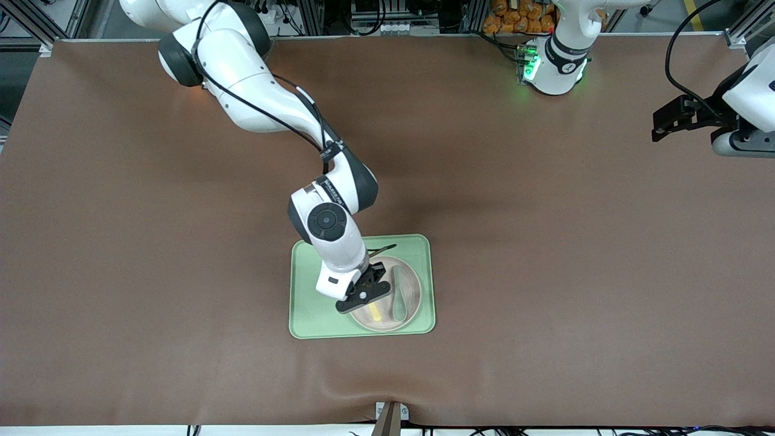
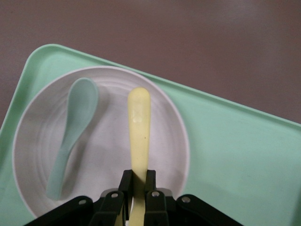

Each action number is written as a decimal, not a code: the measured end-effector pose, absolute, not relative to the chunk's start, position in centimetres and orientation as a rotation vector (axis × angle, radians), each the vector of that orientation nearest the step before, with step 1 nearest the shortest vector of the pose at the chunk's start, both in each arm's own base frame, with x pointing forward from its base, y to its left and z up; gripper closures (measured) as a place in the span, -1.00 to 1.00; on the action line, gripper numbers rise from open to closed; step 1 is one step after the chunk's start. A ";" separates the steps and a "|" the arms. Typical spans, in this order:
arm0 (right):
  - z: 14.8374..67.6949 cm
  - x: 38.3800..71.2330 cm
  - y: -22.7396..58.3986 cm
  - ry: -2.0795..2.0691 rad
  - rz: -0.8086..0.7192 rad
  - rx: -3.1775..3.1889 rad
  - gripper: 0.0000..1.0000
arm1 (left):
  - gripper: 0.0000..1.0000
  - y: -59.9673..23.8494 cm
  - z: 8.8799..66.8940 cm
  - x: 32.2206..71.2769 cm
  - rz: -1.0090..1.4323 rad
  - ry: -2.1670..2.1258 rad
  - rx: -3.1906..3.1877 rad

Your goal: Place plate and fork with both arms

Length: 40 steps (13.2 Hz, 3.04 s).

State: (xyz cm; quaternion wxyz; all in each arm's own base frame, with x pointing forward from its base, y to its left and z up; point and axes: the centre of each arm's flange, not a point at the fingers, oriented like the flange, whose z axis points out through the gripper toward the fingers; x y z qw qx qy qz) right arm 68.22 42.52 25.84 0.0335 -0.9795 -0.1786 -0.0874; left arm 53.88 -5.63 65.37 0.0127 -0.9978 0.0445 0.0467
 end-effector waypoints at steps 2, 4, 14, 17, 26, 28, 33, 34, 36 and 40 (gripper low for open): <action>27.8 70.2 38.6 -0.435 -0.218 -3.018 0.71 | -1.00 -6.9 65.4 53.8 0.141 0.177 -3.107; 28.0 71.7 34.2 -0.333 -0.158 -3.032 0.71 | -1.00 -9.1 65.4 53.5 0.128 0.242 -3.070; 21.3 70.4 30.8 -0.030 -0.063 -3.036 0.71 | -1.00 -9.3 65.6 53.9 0.076 0.240 -3.055; 20.3 69.9 30.9 -0.021 -0.086 -3.033 0.71 | -1.00 -9.2 65.6 53.9 0.077 0.238 -3.058; 27.2 71.4 27.0 0.095 -0.072 -3.032 -0.99 | -1.00 -7.9 65.5 54.1 0.086 0.200 -3.096; 31.0 72.9 21.5 0.203 -0.060 -3.009 -1.00 | -1.00 -7.1 65.5 54.3 0.088 0.173 -3.119; 41.4 72.8 9.6 0.394 0.016 -2.929 -1.00 | -1.00 -7.5 65.6 54.3 0.079 0.186 -3.130; 43.3 72.2 8.3 0.403 0.045 -2.918 -1.00 | -1.00 -7.6 65.6 54.3 0.078 0.187 -3.130; 46.9 70.6 7.1 0.398 0.082 -2.924 -1.00 | -1.00 -7.5 65.6 54.3 0.078 0.186 -3.130; 56.2 65.9 6.6 0.362 0.099 -2.950 -1.00 | -1.00 -7.5 65.6 54.3 0.076 0.186 -3.130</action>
